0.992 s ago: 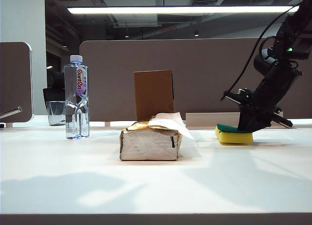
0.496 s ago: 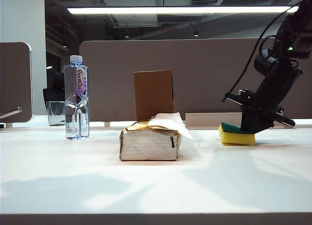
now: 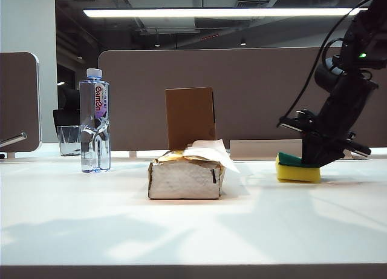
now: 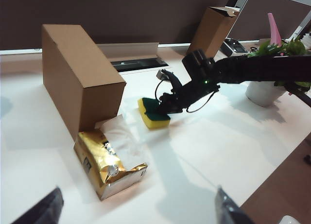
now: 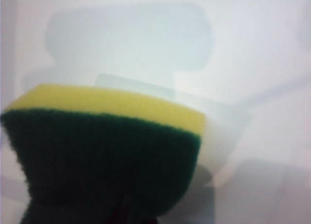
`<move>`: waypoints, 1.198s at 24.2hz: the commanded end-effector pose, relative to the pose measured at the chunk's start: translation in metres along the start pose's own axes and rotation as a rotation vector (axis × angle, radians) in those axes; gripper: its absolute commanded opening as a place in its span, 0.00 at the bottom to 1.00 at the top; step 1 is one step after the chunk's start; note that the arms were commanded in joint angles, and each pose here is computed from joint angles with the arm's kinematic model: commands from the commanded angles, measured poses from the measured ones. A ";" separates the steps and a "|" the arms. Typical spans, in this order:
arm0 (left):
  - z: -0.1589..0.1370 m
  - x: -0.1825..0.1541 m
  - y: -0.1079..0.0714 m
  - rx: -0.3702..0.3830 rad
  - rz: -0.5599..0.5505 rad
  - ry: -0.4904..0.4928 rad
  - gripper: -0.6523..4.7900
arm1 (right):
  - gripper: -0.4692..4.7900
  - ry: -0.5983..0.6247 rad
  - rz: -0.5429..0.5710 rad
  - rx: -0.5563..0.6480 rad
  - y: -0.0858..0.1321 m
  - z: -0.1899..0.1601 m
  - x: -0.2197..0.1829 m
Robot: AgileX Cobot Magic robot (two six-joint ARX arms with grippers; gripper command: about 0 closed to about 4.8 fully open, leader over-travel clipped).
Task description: Move the sponge from right to left to wipe the table, avoiding obstacles on the table, and finally reaching the bottle of mineral water.
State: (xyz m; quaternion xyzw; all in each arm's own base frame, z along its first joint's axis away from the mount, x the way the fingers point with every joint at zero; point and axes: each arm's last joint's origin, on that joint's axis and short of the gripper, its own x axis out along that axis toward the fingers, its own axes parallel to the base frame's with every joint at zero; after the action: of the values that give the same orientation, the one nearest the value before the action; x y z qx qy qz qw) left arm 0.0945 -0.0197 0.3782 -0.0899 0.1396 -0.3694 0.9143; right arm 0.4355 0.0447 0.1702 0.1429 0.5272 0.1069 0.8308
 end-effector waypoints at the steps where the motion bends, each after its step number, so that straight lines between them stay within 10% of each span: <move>1: 0.005 -0.003 -0.004 0.023 -0.008 -0.018 0.86 | 0.08 0.062 -0.046 0.015 -0.005 -0.019 -0.001; 29: 0.006 -0.005 -0.005 0.022 -0.008 -0.017 0.86 | 0.08 -0.021 -0.057 0.092 -0.021 -0.179 -0.060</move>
State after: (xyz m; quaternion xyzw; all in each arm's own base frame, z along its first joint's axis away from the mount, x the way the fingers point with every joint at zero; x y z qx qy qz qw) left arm 0.0910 -0.0197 0.3838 -0.0879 0.1349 -0.3698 0.9150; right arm 0.2614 0.0292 0.1506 0.1705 0.4896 0.0776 0.8516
